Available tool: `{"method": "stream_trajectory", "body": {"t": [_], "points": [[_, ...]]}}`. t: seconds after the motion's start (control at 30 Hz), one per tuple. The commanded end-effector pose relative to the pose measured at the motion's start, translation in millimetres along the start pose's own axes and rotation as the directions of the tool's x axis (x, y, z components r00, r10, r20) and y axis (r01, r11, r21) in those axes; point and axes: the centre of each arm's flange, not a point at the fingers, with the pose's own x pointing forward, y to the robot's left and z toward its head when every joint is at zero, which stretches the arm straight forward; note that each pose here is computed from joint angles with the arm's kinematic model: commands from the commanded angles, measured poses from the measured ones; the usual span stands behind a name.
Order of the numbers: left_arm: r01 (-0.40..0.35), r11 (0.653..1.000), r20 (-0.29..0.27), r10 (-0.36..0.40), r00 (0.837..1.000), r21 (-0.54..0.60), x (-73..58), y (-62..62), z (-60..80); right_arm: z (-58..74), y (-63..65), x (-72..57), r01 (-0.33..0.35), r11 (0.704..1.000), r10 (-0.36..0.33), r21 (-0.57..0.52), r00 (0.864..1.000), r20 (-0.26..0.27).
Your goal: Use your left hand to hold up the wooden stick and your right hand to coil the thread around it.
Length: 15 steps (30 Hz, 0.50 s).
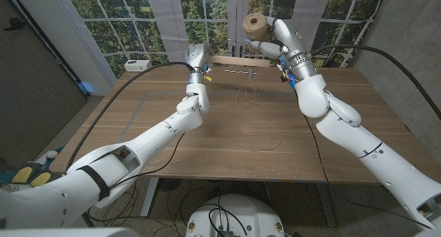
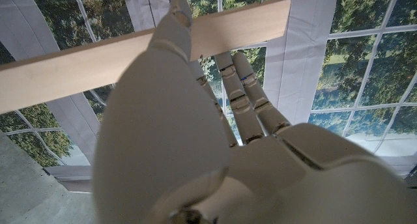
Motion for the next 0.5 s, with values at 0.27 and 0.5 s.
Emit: {"method": "stream_trajectory", "body": {"t": [0.27, 0.5], "points": [[-0.017, 0.997, -0.070, 0.012, 0.997, -0.071, 9.4, 0.4, 4.2, 8.1, 17.4, -32.8, -0.094, 0.994, 0.096, 0.059, 0.995, -0.034], [-0.001, 0.994, -0.081, -0.008, 0.997, -0.109, 11.0, -0.1, 6.0, 9.1, 28.3, -40.3, -0.147, 0.986, 0.151, 0.080, 0.988, -0.044]]}}
